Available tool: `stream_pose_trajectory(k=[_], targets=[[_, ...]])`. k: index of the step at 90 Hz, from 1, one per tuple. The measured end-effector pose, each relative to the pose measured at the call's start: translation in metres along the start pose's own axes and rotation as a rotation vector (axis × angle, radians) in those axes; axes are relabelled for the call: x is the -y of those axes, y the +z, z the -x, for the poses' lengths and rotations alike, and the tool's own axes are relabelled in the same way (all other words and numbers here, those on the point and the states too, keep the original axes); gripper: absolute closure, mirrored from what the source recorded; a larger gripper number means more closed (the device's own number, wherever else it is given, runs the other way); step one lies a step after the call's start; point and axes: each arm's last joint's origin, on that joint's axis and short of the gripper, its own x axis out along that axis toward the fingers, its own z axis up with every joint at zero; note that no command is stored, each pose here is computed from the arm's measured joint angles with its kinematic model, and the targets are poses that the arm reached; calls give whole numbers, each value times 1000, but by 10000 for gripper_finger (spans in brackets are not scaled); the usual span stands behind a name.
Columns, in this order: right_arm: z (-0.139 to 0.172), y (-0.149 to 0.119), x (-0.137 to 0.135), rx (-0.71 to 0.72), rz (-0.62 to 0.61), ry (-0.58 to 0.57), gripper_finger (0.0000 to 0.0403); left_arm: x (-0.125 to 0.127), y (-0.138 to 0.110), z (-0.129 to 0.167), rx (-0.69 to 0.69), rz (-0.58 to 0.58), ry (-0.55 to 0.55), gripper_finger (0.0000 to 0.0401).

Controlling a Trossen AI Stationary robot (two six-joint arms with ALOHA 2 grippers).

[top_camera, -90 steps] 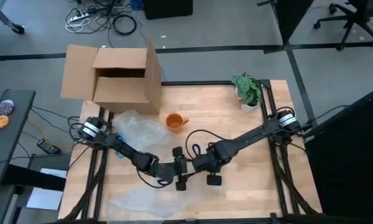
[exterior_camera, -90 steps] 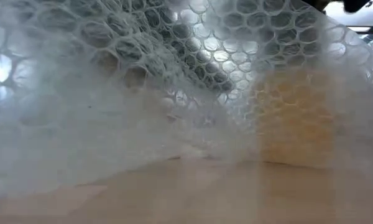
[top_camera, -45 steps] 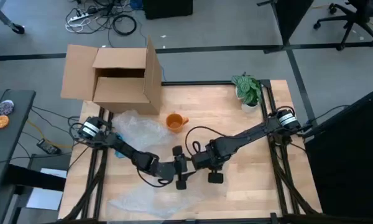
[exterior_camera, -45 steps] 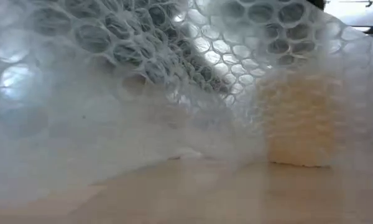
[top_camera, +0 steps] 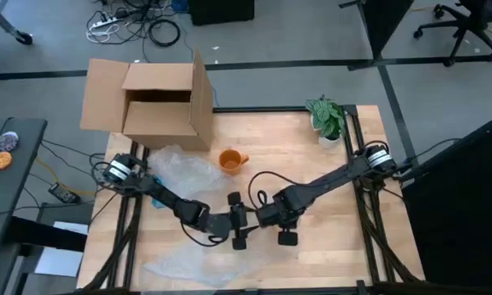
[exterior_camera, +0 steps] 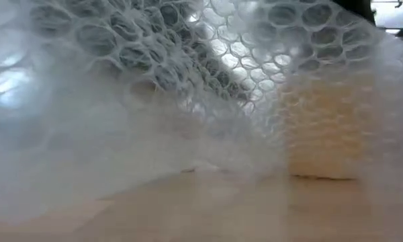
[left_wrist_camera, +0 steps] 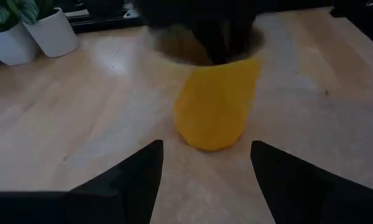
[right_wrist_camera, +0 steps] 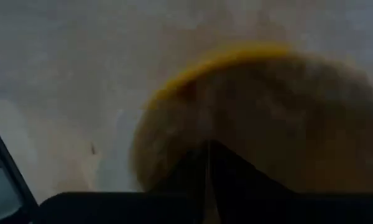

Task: Wrap mug
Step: Wrap the yellow mug using the transparent bubble wrap

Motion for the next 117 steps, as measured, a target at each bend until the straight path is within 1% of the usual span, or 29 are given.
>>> stream_pose_trajectory(k=[10, 21, 30, 42, 49, 62, 67, 74, 79, 83, 90, 102, 110, 117], targets=[[-10, 1, 7, 15, -11, 20, 402, 0, 0, 0, -1, -4, 0, 172], [-9, 3, 10, 28, -20, 12, 402, 0, 0, 0, -1, -4, 1, 172], [2, 6, 8, 27, -15, -22, 402, 0, -1, 0, -5, -7, 1, 172], [32, 10, 2, 12, -3, -68, 402, 0, -1, 0, -11, -11, 2, 172], [51, 9, -3, 4, 1, -109, 402, 0, -1, 0, -11, -11, 2, 172], [82, 0, -12, 19, -12, -259, 403, 0, -1, 0, -12, -12, 2, 172], [87, -5, -13, 9, -24, -311, 402, 0, -2, 0, -14, -11, 2, 172], [88, -13, -10, -49, -62, -380, 398, -1, -2, 0, -19, -9, 3, 172], [84, -14, -5, -73, -105, -398, 392, 0, -2, 0, -21, -1, 2, 172], [80, -16, 0, -87, -132, -382, 386, 0, -3, 0, -23, 6, -4, 172], [73, -14, 5, -88, -159, -308, 374, 0, -3, 0, -26, 9, -13, 172], [63, -13, 10, -81, -172, -268, 350, 0, -3, 0, -26, 11, -14, 172], [58, -8, 9, -35, -172, -220, 331, 0, -3, 0, -26, 12, -15, 172], [52, -8, 11, -32, -170, -214, 313, 0, -3, 0, -26, 12, -15, 172]])
